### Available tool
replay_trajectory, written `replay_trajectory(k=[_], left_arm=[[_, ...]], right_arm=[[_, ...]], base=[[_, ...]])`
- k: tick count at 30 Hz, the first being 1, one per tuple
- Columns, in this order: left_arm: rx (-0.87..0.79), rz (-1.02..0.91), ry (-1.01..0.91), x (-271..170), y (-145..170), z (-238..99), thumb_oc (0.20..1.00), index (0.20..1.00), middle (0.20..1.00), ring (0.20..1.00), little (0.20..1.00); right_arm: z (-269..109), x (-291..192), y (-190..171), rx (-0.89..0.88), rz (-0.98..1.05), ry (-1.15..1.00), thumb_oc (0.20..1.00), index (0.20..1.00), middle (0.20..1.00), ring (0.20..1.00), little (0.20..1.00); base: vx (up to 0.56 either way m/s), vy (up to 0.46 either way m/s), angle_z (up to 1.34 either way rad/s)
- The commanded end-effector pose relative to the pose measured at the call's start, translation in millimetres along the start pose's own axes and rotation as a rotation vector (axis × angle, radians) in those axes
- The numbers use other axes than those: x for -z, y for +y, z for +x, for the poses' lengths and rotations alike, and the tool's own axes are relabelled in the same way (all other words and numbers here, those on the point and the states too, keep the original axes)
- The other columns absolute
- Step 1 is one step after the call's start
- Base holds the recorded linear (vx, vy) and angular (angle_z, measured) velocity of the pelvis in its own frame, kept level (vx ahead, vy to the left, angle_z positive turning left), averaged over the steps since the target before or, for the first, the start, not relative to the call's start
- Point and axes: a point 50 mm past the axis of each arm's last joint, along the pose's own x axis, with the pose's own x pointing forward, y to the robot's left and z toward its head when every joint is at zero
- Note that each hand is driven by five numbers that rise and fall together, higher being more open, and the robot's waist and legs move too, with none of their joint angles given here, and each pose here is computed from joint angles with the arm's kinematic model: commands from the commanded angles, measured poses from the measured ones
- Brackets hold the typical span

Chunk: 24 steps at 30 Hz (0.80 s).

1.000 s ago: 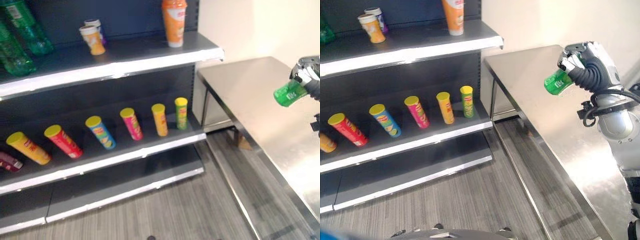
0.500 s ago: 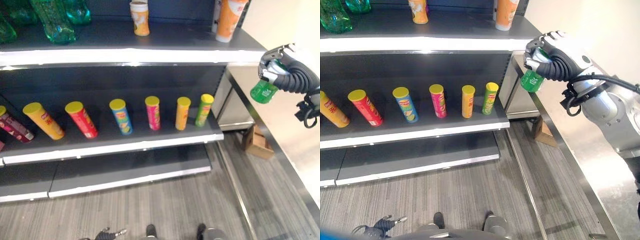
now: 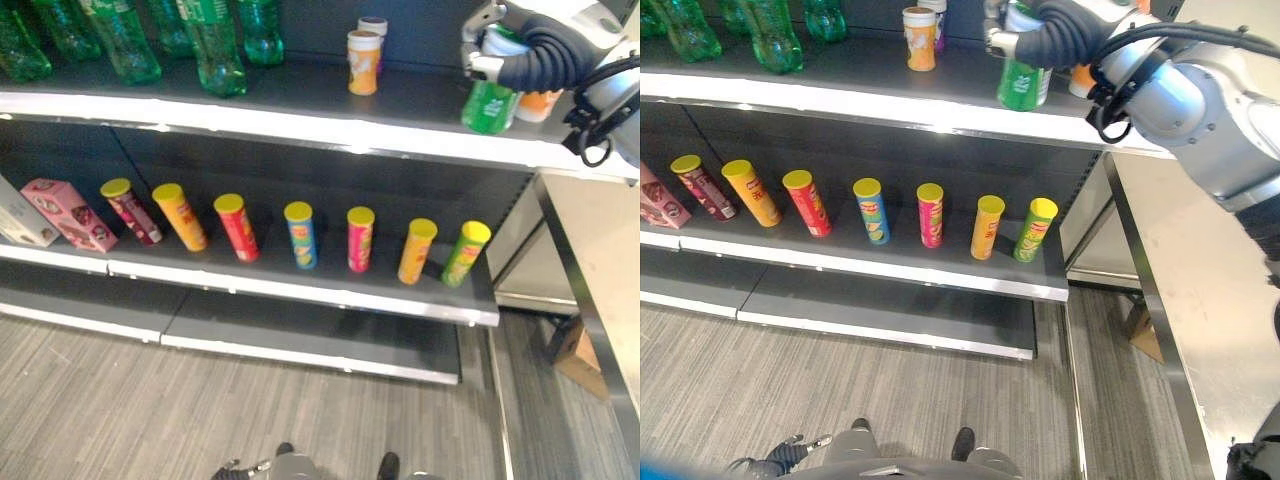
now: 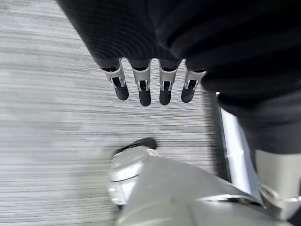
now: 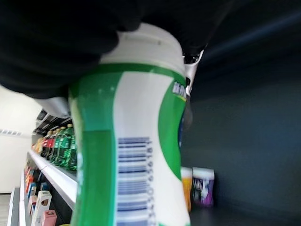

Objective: Put the goods on the table back onto the shelves and tidy them up.

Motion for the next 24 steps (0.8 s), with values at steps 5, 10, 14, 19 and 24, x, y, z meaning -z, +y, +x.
replay_trajectory(k=[5, 10, 14, 19, 24], left_arm=[[-0.079, 0.078, -0.047, -11.0, 18.7, 0.8, 1.000, 1.000, 1.000, 1.000, 1.000], [-0.087, 0.062, -0.058, -13.1, 20.0, 0.8, 1.000, 1.000, 1.000, 1.000, 1.000], [-0.086, 0.055, -0.035, -5.6, 20.0, 0.1, 1.000, 1.000, 1.000, 1.000, 1.000], [-0.076, 0.063, -0.011, 2.4, 16.5, -0.9, 1.000, 1.000, 1.000, 1.000, 1.000], [-0.069, 0.063, -0.023, -0.8, 15.7, -0.6, 1.000, 1.000, 1.000, 1.000, 1.000]], right_arm=[[-6.0, 51.1, 9.3, 0.032, 0.021, 0.267, 0.200, 0.200, 0.200, 0.200, 0.200], [-5.8, 66.7, 18.4, 0.047, 0.034, 0.357, 0.200, 0.200, 0.200, 0.200, 0.200], [-2.5, 77.4, 25.6, 0.041, 0.020, 0.427, 0.200, 0.200, 0.200, 0.200, 0.200], [1.2, 83.7, 34.7, 0.035, 0.039, 0.478, 0.200, 0.200, 0.200, 0.200, 0.200], [5.2, 83.7, 42.3, 0.011, 0.030, 0.490, 0.200, 0.200, 0.200, 0.200, 0.200]], base=[[0.08, 0.129, 0.09], [0.05, 0.049, 0.09], [0.05, 0.023, 0.01], [0.03, 0.001, 0.02], [0.02, -0.014, 0.03]])
